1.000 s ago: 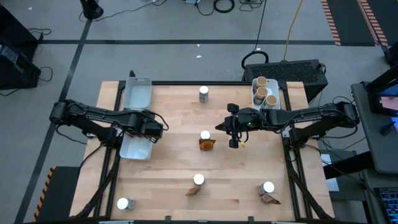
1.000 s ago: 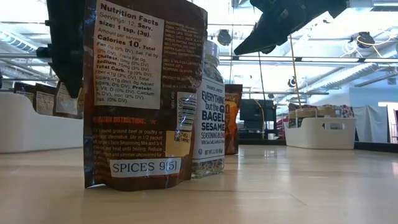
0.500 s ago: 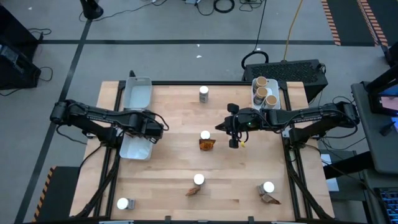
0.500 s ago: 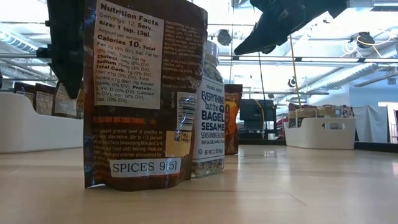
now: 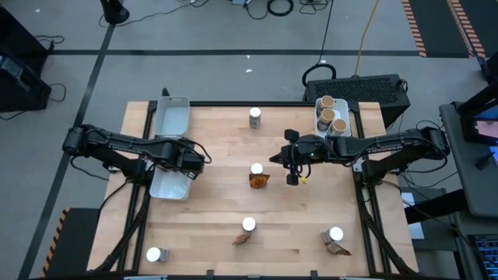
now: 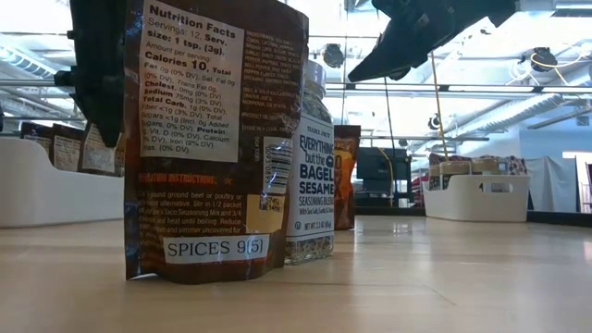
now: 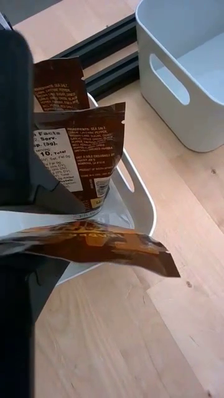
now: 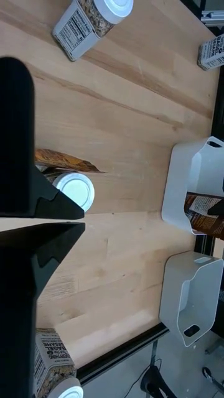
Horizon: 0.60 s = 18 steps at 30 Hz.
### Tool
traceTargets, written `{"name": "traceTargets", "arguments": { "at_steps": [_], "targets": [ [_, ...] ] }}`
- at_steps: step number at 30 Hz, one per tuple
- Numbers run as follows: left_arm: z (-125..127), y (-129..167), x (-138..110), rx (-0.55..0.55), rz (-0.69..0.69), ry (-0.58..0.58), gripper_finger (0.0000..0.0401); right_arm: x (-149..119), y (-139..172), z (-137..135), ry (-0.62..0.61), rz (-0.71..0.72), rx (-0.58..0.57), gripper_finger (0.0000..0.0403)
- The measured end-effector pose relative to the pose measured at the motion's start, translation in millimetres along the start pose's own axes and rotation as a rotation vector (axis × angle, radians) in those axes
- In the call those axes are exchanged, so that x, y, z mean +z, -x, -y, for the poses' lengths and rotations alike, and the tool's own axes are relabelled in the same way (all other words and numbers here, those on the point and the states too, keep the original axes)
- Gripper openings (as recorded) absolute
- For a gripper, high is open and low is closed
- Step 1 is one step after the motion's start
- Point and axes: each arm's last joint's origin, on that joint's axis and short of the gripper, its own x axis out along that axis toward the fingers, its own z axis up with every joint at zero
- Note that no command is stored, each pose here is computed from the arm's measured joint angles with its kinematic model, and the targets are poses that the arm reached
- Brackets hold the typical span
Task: Sort spices by type
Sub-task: Put the orange seasoning pack into the left white bin
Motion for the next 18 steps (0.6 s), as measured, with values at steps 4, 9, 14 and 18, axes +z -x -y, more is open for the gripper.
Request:
{"name": "traceTargets", "arguments": {
  "at_steps": [4,9,14,18],
  "targets": [
    [0,0,0,0.000,0.000,-0.007,0.0094,0,0,0,0.002,0.000,0.000,0.0000],
    [0,0,0,-0.002,0.001,-0.017,0.0138,0,0,0,0.003,0.000,0.000,0.0000],
    [1,5,3,-0.019,0.010,-0.038,0.0176,0,0,0,0.003,0.000,0.000,0.0000],
    [3,16,8,-0.053,0.032,-0.085,0.0195,0,0,0,0.003,0.000,0.000,0.0000]
  ]
}}
